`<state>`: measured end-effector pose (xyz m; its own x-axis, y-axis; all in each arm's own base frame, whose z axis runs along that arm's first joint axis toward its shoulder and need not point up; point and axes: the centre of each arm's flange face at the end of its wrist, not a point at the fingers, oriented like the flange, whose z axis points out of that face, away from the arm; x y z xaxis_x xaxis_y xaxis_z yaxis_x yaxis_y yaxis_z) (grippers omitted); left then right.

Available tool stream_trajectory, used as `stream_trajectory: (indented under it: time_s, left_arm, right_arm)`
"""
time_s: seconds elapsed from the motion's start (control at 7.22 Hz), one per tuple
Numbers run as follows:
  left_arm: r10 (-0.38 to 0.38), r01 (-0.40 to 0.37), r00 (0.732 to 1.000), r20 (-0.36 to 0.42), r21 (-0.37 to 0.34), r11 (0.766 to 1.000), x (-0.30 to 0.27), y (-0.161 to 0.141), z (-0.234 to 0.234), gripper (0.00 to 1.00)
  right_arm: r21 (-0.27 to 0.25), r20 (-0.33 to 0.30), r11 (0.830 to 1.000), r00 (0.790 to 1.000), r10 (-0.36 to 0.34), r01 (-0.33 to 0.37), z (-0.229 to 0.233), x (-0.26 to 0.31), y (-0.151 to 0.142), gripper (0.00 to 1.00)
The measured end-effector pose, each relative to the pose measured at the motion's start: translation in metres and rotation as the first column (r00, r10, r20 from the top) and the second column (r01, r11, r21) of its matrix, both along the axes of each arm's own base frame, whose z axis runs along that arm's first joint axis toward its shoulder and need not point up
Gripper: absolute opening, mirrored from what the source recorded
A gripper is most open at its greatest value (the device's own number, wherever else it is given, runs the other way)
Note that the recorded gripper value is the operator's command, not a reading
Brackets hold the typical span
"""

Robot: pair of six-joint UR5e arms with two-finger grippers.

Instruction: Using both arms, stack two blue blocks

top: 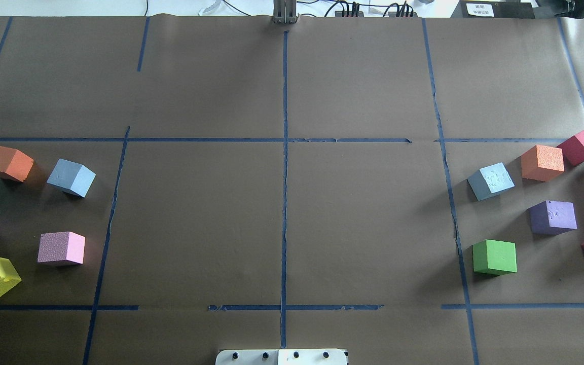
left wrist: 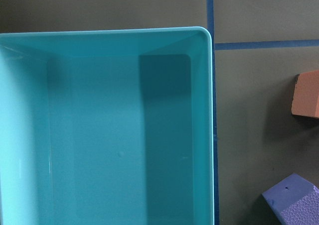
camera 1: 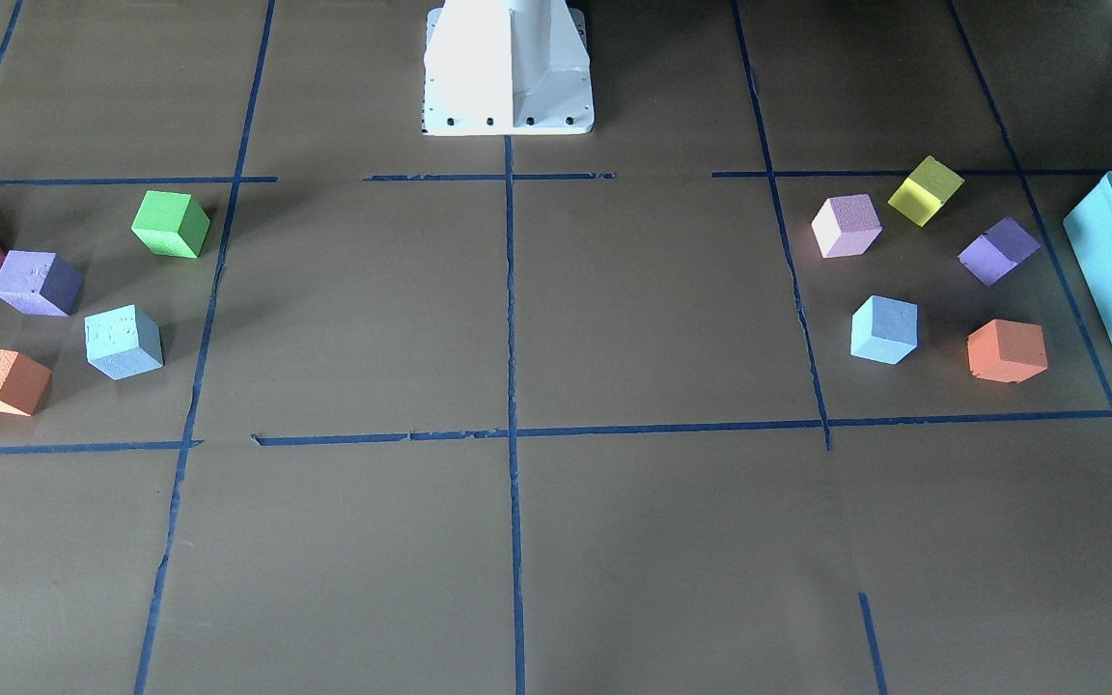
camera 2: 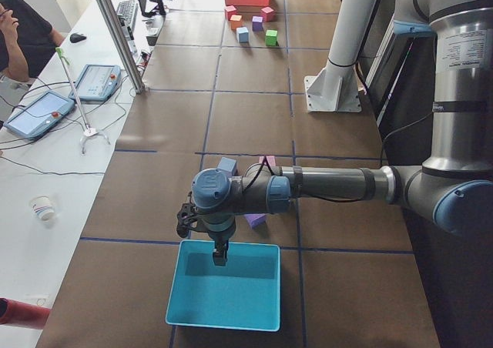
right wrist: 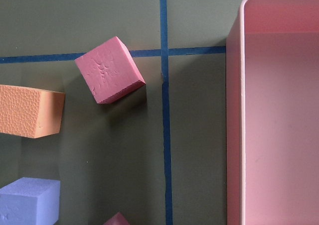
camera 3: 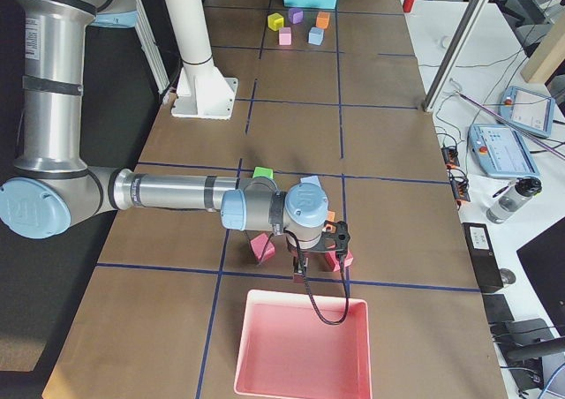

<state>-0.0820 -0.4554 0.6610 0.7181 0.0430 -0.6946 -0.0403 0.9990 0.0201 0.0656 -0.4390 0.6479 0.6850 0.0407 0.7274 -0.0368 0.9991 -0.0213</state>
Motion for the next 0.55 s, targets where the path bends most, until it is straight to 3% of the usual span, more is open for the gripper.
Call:
stream_trajectory:
  time_s: [0.55]
  left_arm:
    - [0.003,-0.003,1.0,-0.004,0.005,1.0,0.0003,0.0001,-0.0013,1.0]
  right_arm:
    - [0.006,-0.002,1.0,1.0,0.008,-0.008,-0.0055,0.0006,-0.0051,1.0]
